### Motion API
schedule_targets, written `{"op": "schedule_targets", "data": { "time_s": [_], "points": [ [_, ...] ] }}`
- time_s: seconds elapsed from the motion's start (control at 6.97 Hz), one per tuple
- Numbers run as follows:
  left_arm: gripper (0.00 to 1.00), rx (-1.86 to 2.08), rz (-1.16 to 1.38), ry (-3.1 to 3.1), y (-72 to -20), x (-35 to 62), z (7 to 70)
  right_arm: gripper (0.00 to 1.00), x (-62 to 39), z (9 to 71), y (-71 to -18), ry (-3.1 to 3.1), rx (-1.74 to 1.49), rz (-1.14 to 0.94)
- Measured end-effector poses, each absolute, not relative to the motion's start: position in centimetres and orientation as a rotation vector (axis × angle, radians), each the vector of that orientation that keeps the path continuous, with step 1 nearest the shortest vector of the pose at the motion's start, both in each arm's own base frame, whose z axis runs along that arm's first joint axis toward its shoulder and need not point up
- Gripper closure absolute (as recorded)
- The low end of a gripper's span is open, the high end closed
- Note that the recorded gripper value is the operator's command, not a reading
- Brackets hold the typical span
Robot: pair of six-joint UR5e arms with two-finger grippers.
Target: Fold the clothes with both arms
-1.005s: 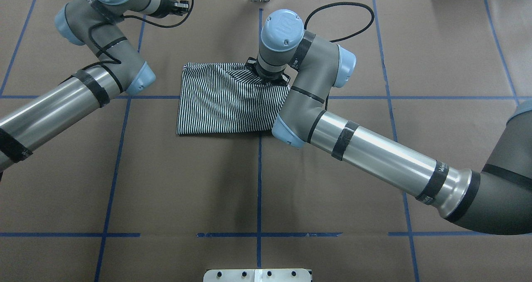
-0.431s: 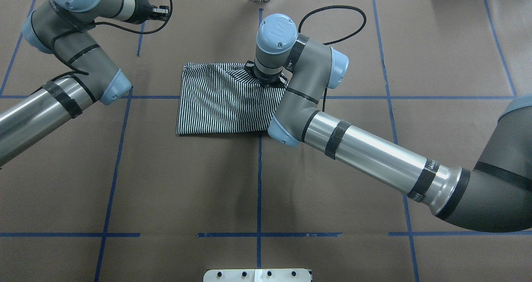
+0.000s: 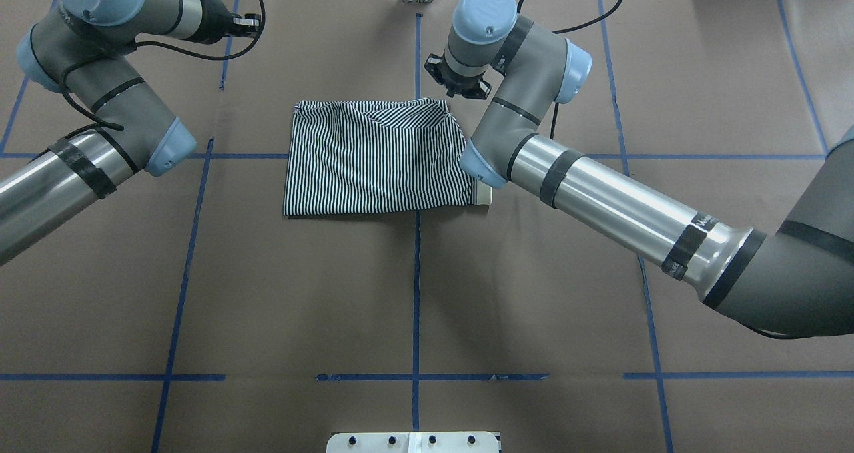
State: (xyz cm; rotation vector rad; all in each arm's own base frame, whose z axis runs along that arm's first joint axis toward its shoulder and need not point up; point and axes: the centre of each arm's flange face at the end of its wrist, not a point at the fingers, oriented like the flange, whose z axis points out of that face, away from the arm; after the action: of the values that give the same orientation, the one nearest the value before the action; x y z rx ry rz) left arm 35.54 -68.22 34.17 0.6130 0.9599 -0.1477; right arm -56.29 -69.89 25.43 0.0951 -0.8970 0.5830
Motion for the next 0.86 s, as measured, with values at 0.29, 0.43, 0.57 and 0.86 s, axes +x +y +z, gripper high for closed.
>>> {"op": "schedule_targets", "data": {
  "time_s": [0.29,0.43,0.57,0.86],
  "points": [
    [1.0,0.603,-0.148,0.945,-67.5,34.9,36.4,1.0,-52.1,25.6,-73.5,-0.899,0.094,0.615],
    [1.0,0.606,-0.139,0.931,-67.3,34.3,37.5,1.0,-49.6,26.5,-74.8,-0.903,0.086,0.584],
    [1.0,0.618,-0.121,0.903,-67.4,32.9,39.0,1.0,-46.1,29.3,-75.5,-0.899,0.093,0.533],
    [1.0,0.658,-0.054,0.792,-68.0,26.8,44.1,1.0,-34.1,38.6,-75.1,-0.909,0.099,0.418]
  ]
}}
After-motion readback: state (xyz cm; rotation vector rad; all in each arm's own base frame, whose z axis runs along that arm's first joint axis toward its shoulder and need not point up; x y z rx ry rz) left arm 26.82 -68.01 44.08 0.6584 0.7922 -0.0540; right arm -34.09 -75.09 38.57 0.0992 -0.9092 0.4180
